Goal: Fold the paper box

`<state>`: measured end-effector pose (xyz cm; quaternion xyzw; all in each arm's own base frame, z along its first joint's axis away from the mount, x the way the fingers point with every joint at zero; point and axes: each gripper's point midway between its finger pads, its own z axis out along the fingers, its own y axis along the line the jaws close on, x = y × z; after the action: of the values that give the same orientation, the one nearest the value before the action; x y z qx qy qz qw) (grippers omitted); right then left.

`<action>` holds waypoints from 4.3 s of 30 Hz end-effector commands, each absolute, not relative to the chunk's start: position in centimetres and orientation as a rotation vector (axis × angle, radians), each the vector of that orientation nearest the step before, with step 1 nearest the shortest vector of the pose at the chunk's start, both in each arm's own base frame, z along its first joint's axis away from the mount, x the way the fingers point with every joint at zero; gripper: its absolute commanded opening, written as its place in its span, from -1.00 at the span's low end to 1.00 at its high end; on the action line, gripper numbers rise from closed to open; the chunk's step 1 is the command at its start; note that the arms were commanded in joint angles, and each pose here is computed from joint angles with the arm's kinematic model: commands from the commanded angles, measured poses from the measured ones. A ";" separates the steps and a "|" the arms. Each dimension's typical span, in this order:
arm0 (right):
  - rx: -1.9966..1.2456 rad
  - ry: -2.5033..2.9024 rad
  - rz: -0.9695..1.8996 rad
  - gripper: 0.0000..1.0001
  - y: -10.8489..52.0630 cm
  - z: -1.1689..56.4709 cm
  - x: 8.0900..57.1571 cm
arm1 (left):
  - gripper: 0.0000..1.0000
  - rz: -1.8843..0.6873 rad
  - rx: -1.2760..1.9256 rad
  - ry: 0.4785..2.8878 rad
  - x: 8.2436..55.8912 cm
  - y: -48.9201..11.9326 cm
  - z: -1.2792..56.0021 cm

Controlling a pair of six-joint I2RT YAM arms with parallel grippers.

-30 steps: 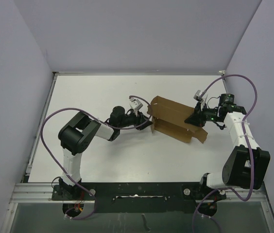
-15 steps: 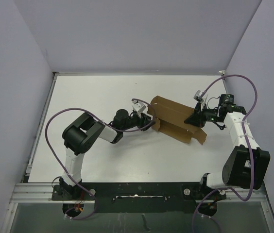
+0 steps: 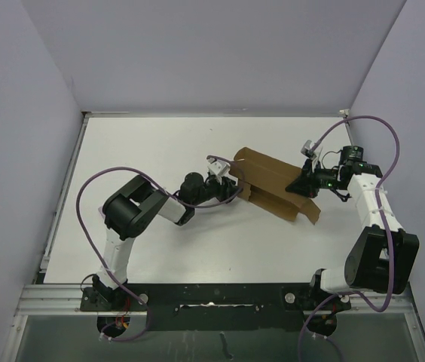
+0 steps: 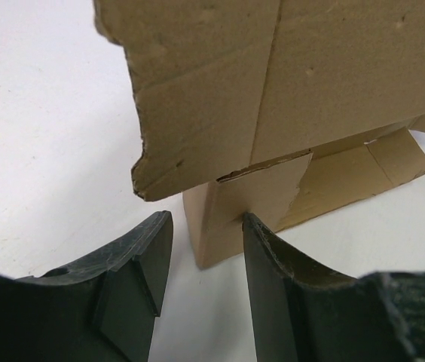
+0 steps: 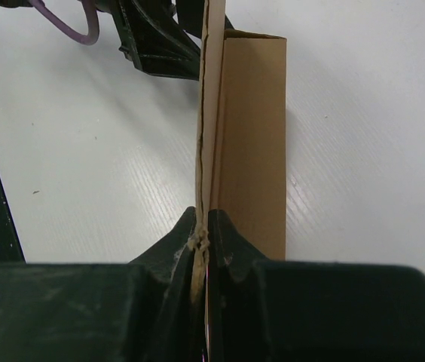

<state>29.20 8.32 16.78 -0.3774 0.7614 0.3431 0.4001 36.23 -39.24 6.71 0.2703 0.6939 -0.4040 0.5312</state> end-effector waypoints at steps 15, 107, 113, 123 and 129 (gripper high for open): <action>-0.956 1.875 0.893 -1.00 8.5 18.3 29.6 | -0.08 -0.866 0.554 1.546 38.4 -39.5 8.6; -0.974 1.972 0.866 -1.00 9.1 16.2 30.0 | -0.30 -0.693 0.436 1.506 39.5 -40.1 8.9; -0.971 1.963 0.876 -1.00 9.2 16.4 29.9 | -0.30 -0.634 0.403 1.509 40.0 -40.0 8.7; -0.957 1.961 0.885 -1.00 9.3 16.7 30.0 | -0.73 -0.562 0.373 1.525 40.4 -39.6 8.6; -0.939 1.949 0.896 -1.00 9.4 17.3 30.0 | -1.00 -0.565 0.378 1.543 39.8 -39.3 8.8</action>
<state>29.91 9.18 15.96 -0.3714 0.7732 0.3483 0.3781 38.89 -40.04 6.90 0.1916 0.6926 -0.2595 0.6452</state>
